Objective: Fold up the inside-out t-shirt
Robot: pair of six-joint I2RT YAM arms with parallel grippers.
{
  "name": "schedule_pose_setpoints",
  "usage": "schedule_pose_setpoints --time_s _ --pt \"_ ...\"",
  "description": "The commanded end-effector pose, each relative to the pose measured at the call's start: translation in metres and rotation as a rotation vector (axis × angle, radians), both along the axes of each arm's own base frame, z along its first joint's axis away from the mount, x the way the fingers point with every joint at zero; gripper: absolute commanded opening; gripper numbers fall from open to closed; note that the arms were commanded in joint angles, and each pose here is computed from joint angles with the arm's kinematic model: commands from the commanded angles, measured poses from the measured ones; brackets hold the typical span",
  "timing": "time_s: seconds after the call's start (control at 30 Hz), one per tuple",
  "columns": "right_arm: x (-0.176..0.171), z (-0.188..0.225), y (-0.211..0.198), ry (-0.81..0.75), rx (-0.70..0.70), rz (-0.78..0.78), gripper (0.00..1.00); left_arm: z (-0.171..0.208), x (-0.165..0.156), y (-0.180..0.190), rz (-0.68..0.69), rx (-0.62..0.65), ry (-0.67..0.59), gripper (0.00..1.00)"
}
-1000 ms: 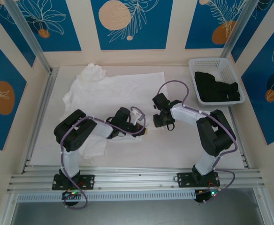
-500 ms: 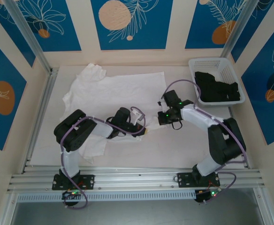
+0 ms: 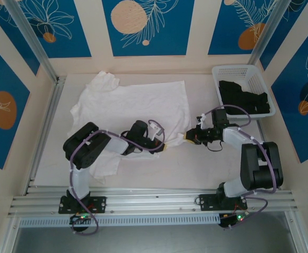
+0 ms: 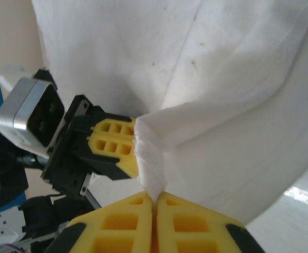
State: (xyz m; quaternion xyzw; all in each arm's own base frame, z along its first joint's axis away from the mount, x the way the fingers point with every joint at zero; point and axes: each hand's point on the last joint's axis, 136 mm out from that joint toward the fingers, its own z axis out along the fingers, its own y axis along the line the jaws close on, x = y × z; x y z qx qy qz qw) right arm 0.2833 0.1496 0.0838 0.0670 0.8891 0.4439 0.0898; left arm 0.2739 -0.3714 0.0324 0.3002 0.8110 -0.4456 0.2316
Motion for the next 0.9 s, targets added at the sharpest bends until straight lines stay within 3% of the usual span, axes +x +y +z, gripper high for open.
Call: schedule_pose_setpoints --time_s 0.0,0.23,0.5,0.87 --pt "0.016 -0.003 -0.006 0.011 -0.039 -0.077 0.14 -0.007 -0.006 -0.005 -0.045 0.011 0.004 0.0" --pt "0.02 -0.022 -0.029 -0.013 -0.378 -0.11 0.24 -0.007 -0.007 -0.005 -0.049 0.007 0.006 0.0" --pt "0.01 -0.03 -0.017 -0.059 -0.517 -0.008 0.35 -0.009 -0.008 -0.006 -0.052 -0.002 0.015 0.0" --pt "0.011 -0.034 -0.009 -0.07 -0.597 0.046 0.39 -0.006 -0.008 -0.007 -0.052 -0.018 0.017 0.0"
